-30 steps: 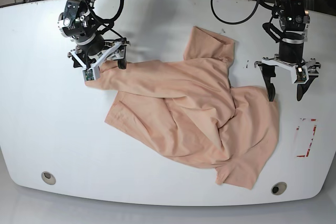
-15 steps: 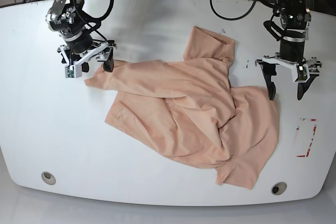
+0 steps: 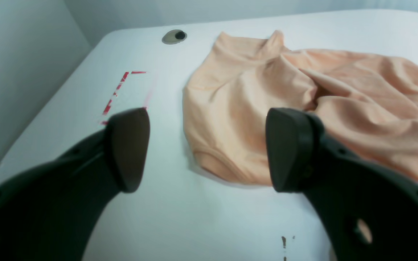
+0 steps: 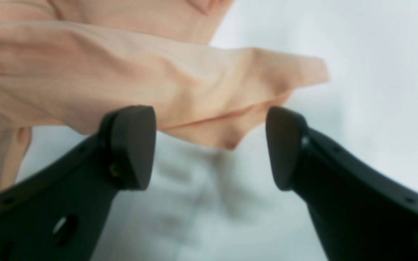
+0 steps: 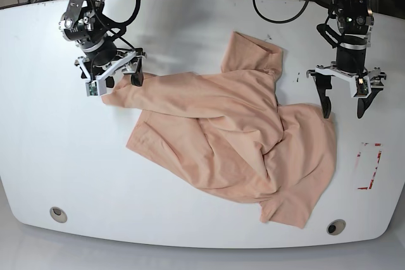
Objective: Fold the T-shirt properly
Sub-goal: 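Release the shirt edge and lift the right gripper away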
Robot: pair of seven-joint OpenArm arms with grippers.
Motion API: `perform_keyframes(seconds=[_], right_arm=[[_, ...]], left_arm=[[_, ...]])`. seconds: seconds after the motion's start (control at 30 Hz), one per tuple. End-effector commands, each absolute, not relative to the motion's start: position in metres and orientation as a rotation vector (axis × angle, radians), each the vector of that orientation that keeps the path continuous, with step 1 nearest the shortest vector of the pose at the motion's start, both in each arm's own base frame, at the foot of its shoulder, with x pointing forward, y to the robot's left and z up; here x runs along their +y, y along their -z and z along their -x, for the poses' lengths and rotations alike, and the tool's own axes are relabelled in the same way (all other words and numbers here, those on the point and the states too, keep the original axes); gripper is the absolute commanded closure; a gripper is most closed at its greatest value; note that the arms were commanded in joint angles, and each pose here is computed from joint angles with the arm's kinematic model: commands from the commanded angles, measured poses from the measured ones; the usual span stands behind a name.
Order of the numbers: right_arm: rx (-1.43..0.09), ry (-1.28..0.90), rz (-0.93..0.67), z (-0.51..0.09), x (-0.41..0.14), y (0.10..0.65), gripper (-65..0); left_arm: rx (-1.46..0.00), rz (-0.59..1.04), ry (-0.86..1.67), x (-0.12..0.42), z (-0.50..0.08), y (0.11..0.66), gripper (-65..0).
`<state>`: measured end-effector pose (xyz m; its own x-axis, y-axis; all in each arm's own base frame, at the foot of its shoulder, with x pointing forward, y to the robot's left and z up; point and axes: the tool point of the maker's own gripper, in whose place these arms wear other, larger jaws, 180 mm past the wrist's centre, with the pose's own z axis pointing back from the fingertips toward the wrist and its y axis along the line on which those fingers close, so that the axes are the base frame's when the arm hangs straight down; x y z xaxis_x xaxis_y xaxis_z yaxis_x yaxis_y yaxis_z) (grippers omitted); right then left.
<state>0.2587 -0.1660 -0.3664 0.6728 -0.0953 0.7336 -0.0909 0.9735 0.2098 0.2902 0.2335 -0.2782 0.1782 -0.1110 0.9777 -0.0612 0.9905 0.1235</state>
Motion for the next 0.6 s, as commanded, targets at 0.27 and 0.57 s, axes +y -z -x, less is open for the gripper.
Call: perform_keyframes(seconds=[0.27, 0.57], right_arm=[[-0.87, -0.007, -0.285, -0.268, -0.157, 0.366, -44.0], [-0.851, 0.045, -0.288, -0.264, -0.164, 0.381, -39.7]], left_arm=[[-1.42, -0.154, 0.046, 0.234, -0.293, 0.273, -46.5], [-1.434, -0.156, 0.048, 0.234, -0.293, 0.267, -46.5]])
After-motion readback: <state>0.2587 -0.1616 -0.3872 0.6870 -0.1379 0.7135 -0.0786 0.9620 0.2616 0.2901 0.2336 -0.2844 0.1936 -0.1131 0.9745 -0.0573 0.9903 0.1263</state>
